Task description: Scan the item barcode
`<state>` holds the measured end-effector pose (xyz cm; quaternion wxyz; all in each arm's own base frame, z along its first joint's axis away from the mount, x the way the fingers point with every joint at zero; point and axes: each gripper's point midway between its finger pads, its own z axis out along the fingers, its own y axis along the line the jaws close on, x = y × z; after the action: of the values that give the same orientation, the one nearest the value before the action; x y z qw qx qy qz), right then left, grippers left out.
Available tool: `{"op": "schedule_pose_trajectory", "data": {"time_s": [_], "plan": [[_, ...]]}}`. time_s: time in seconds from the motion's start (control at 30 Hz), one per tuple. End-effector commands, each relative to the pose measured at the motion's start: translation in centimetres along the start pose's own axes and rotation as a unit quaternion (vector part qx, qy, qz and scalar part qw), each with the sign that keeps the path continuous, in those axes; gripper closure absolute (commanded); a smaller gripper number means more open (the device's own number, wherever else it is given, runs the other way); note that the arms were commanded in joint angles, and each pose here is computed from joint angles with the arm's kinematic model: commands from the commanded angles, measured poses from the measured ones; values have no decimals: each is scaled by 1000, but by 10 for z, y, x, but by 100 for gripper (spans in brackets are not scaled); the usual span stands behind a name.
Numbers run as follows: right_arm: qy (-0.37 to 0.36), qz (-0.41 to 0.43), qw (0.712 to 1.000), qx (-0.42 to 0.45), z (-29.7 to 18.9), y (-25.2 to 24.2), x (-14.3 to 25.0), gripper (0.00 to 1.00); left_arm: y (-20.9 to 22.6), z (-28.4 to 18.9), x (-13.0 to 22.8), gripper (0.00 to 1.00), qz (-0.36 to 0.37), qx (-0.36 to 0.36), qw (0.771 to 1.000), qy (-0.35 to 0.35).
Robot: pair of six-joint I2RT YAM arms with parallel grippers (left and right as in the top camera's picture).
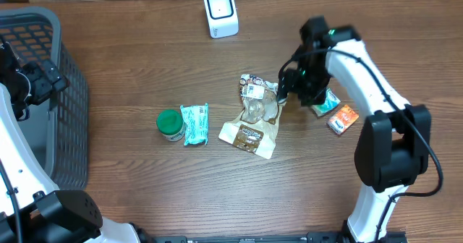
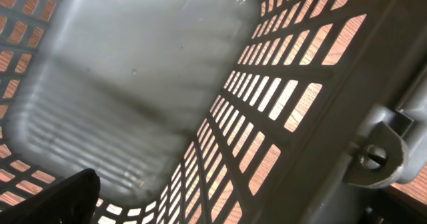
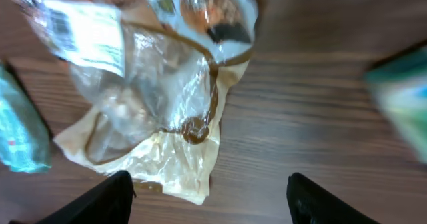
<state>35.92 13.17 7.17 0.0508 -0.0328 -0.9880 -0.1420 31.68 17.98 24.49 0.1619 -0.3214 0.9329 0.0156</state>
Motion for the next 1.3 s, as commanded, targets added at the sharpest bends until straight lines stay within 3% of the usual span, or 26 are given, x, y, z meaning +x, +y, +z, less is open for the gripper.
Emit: {"op": "schedule_pose_trajectory", "data": {"time_s": [0.0, 0.13, 0.47, 0.67, 1.27], "plan": [[23, 6, 999, -40, 20, 9, 12, 27, 4, 4, 0, 0, 4, -7, 1000, 5], [24, 13, 998, -54, 36, 8, 15, 31, 4, 4, 0, 1, 4, -7, 1000, 5], [26, 31, 995, -94, 81, 3, 28, 31, 4, 4, 0, 1, 4, -7, 1000, 5], [-2, -19, 982, -185, 90, 33, 22, 31, 4, 4, 0, 0, 4, -7, 1000, 5], [-65, -130, 960, -238, 94, 99, 9, 28, 4, 4, 0, 1, 4, -7, 1000, 5]]}}
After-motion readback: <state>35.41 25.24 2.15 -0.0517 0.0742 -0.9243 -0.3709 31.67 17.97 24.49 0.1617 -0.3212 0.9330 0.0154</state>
